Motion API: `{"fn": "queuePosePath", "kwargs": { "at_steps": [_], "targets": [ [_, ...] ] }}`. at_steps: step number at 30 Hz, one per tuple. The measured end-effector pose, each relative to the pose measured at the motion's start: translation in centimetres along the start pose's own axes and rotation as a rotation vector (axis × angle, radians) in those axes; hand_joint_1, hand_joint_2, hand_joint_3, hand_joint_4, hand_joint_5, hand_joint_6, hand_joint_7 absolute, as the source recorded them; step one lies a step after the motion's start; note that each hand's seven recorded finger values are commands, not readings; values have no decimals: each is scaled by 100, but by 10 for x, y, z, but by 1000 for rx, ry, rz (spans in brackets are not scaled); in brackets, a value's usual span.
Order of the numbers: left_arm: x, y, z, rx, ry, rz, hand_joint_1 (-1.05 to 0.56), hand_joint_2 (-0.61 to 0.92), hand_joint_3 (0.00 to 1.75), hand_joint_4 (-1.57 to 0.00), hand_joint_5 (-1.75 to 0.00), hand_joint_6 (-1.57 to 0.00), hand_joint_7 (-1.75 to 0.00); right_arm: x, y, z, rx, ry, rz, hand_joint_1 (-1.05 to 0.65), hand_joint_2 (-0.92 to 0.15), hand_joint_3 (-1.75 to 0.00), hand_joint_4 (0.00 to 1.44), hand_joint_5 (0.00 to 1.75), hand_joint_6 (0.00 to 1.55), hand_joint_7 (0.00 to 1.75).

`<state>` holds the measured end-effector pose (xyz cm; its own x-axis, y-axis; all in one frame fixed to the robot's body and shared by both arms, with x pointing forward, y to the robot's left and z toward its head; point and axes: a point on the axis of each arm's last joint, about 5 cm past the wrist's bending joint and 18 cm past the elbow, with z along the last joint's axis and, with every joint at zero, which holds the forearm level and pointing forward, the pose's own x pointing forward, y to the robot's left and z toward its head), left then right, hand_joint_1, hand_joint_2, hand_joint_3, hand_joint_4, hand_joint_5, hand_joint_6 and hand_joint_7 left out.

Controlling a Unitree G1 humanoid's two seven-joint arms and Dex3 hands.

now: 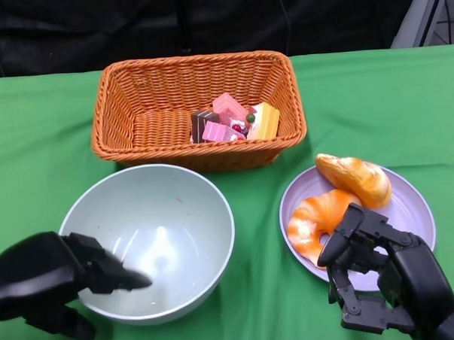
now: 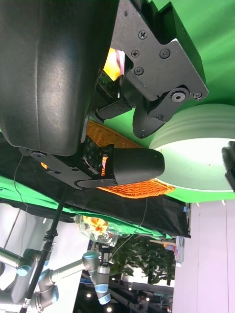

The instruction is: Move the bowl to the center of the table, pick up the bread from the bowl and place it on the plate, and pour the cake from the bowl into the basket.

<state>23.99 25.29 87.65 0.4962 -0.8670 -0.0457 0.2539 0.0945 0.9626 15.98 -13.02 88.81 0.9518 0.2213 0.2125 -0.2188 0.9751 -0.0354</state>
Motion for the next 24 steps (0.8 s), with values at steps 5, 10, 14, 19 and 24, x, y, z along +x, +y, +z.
{"fn": "queuePosePath", "kwargs": {
  "at_steps": [5,10,14,19,24],
  "targets": [
    [-4,13,0,-106,1,58,-105,92,23,-9,0,-9,0,1,0,-2,-8,-1,-3,1,-53,-121,78,175,63,154],
    [-10,25,1,-212,-8,88,-105,92,25,-8,0,-12,-1,2,0,-2,-8,-2,-4,1,-53,-122,77,175,63,154],
    [-15,27,2,-259,4,129,-105,92,25,-10,-1,-16,-3,2,0,-2,-20,-1,0,-1,-52,-122,78,175,62,154],
    [-20,25,5,-343,45,219,-104,92,14,-18,-3,-25,-4,2,1,-1,-20,-2,6,1,-52,-122,78,175,62,154],
    [-21,21,12,-535,68,302,-79,92,9,-36,-6,-41,-5,0,2,1,-18,-8,9,1,-51,-123,79,175,63,153]
  ]
}}
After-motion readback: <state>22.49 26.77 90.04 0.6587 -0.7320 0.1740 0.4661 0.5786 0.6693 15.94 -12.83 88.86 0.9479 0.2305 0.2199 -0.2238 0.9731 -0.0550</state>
